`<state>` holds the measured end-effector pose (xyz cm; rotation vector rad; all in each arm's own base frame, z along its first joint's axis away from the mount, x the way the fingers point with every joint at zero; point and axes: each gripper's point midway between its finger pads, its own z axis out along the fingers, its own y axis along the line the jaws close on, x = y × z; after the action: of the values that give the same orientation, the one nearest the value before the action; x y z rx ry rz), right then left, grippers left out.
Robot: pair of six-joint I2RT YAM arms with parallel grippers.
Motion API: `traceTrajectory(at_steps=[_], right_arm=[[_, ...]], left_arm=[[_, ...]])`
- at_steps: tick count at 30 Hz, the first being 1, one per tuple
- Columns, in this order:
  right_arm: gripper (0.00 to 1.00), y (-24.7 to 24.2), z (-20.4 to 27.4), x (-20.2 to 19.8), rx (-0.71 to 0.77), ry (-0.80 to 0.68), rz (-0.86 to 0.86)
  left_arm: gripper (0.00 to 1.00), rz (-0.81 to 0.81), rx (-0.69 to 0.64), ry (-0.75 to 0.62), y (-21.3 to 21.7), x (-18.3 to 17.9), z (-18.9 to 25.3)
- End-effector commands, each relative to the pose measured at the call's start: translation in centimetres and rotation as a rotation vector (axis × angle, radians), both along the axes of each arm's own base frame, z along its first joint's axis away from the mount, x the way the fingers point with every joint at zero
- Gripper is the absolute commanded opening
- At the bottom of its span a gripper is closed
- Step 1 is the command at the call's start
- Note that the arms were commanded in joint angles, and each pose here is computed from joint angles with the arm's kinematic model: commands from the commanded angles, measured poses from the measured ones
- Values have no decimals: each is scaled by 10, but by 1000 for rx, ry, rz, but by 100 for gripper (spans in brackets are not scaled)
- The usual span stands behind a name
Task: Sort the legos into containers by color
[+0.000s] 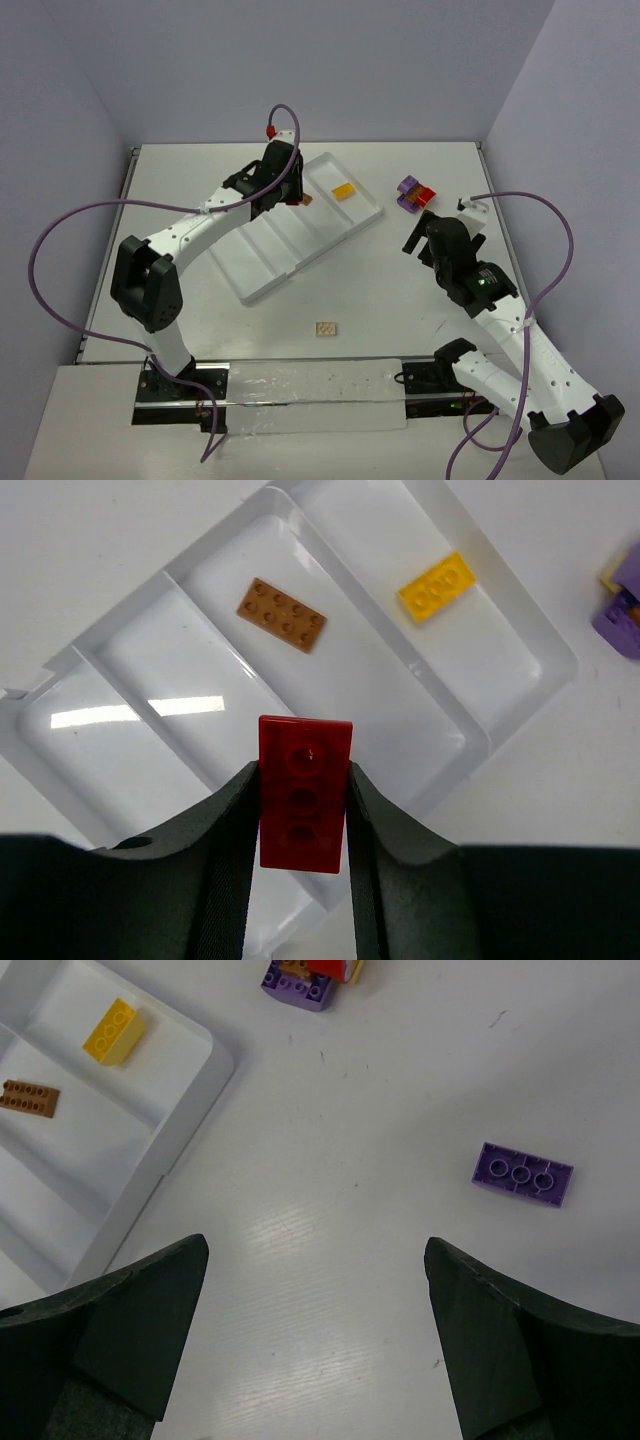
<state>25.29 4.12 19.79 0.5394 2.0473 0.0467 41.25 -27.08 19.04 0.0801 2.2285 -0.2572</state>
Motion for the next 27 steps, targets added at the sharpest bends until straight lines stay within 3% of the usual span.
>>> traceTrajectory(at_steps=[1, 11, 15, 17, 20, 27], right_arm=[[96, -11, 21, 0, -11, -46, -46], [96, -15, 12, -3, -26, -26, -61], [96, -13, 10, 0, -32, -19, -53], [96, -11, 9, 2, -37, -14, -48], [96, -10, 10, 4, -34, -15, -46], [96, -6, 10, 6, -21, -16, -32]], left_arm=[[20, 71, -9, 55, 3, 33, -31], [27, 165, 34, 146, 34, 61, -83], [38, 152, 20, 199, 36, 61, -106], [58, 157, 29, 210, 36, 62, -111], [75, 160, 45, 215, 38, 63, -115], [77, 132, 3, 146, 34, 44, -63]])
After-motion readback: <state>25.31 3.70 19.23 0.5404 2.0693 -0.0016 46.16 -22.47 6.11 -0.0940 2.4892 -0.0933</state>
